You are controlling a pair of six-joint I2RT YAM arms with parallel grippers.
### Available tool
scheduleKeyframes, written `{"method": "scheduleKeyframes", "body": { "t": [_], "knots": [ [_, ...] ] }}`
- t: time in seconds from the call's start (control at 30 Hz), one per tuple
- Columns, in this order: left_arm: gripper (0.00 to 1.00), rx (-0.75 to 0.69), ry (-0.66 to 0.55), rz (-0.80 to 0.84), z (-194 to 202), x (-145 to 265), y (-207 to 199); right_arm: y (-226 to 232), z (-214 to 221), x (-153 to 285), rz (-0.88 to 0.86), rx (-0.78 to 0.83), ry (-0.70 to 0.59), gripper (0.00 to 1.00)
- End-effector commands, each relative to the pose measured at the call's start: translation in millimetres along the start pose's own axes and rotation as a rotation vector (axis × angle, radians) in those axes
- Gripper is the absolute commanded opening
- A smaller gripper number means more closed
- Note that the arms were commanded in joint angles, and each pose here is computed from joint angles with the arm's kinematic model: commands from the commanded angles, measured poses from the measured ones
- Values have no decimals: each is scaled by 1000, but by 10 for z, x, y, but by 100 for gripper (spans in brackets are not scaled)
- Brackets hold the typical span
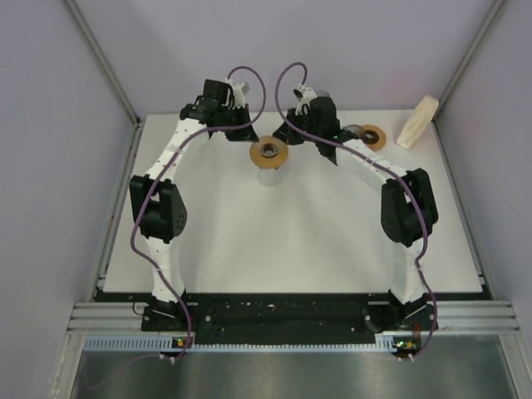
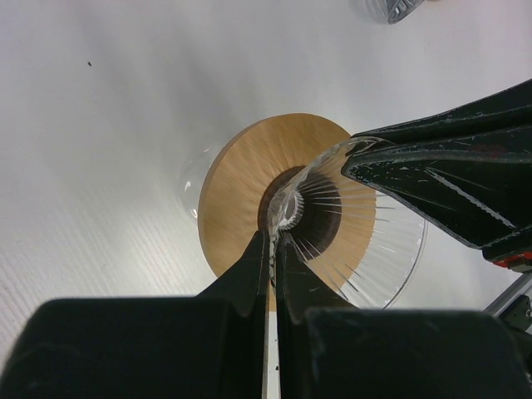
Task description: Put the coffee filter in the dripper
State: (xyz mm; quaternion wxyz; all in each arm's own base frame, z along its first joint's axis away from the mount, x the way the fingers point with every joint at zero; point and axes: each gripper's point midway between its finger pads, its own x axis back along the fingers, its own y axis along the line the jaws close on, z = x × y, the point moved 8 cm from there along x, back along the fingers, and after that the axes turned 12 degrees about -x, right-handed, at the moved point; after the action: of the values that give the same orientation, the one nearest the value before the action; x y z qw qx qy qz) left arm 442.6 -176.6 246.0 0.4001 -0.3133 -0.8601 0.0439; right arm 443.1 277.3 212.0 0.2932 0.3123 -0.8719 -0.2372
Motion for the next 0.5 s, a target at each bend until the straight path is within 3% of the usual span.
{"method": "scheduleKeyframes", "body": {
  "t": [0.0,0.2,0.47],
  "knots": [
    [0,70,427,-106,923,-354,299,-778,1232,-8,332,-71,491,0],
    [0,94,346,-127,689,-178,195,-259,576,59,255,-23,363,24],
    [0,100,299,-129,577,-27,110,110,160,294,202,-11,250,35]
  ]
}}
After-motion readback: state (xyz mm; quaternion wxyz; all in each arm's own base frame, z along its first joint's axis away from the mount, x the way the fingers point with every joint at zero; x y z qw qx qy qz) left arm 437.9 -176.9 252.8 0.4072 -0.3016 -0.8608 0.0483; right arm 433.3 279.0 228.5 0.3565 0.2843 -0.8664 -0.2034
